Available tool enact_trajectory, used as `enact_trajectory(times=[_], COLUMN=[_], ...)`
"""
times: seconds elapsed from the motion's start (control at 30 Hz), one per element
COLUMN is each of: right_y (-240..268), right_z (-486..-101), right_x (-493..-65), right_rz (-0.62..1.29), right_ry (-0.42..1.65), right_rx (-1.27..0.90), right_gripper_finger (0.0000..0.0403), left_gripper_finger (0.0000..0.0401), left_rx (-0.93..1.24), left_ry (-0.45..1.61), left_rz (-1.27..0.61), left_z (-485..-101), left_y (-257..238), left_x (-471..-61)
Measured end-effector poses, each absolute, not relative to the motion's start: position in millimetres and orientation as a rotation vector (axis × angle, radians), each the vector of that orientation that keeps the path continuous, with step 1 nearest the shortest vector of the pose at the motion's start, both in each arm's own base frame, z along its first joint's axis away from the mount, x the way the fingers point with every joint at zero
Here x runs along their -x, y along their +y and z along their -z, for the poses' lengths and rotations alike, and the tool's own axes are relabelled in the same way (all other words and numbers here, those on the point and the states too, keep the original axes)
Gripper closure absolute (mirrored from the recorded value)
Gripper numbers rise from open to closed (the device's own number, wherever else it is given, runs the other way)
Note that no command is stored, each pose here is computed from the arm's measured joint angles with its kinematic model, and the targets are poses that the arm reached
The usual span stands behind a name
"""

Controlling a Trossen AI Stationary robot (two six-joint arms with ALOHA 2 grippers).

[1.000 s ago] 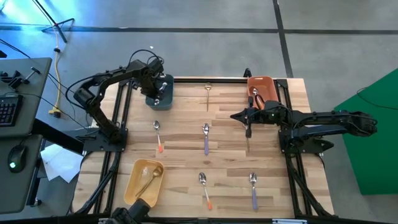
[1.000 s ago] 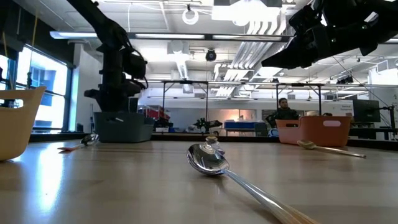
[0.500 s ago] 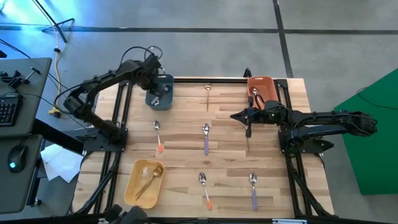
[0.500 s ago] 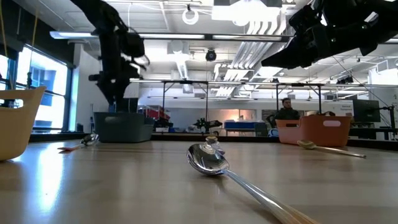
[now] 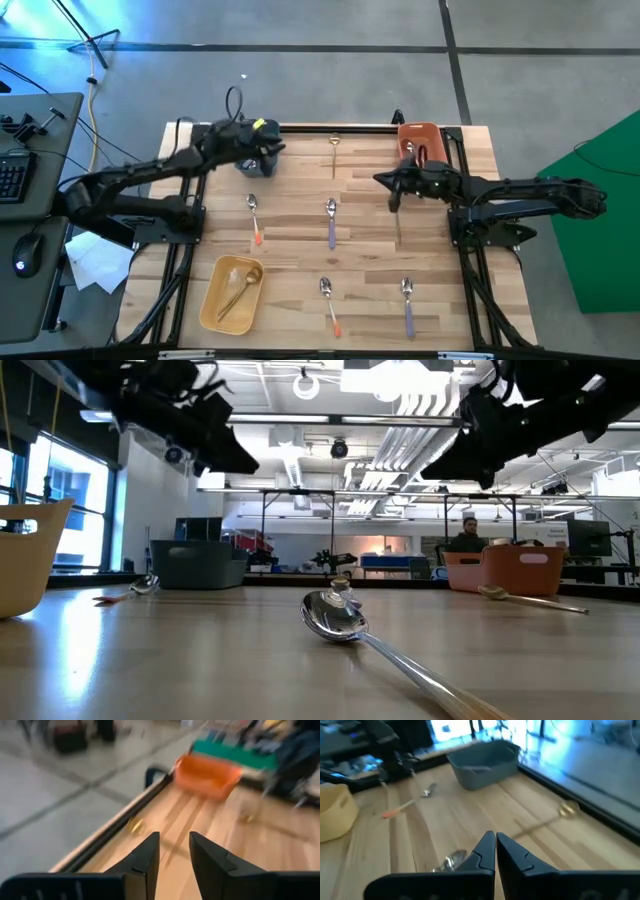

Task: Sort silverware by color (type)
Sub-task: Put the bottom gold spoon into the yellow bin

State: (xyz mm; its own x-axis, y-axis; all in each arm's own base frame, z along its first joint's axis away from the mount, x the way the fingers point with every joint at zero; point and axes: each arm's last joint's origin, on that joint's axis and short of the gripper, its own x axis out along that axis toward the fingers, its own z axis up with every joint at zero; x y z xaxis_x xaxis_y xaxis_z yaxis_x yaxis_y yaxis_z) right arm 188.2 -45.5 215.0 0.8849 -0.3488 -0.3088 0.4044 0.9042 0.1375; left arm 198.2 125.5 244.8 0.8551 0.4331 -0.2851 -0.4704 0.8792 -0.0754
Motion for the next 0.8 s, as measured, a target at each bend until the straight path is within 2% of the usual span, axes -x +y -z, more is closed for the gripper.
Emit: enact_trajectory(times=[0.17, 0.33, 0.57, 0.8], right_y=[-39.1, -28.6, -11.6, -2.2], right_z=[-232.1, -239.4, -216.2, -186.0], right_x=[-190.3, -184.5, -183.4, -186.8], right_rz=[0.486, 0.582, 0.683, 0.86], right_ry=[0.411, 0.549, 0.722, 0.896], right_rx=[-0.271, -0.412, -0.592, -0.705], right_gripper_finger=[0.0383, 0.0345, 0.0293, 0.027], left_gripper_finger=[0.0323, 0.0333, 0.0343, 0.0348], left_rx=[0.068, 0.062, 0.06, 0.034], left_ry=[0.067, -0.018, -0.053, -0.048], left_rz=[-0.39, -0.372, -0.372, -0.374], left_z=[-222.9, -204.4, -194.7, -194.8], left_y=[110.3, 101.9, 97.5, 97.7], left_x=[-194.5, -186.2, -178.3, -178.3])
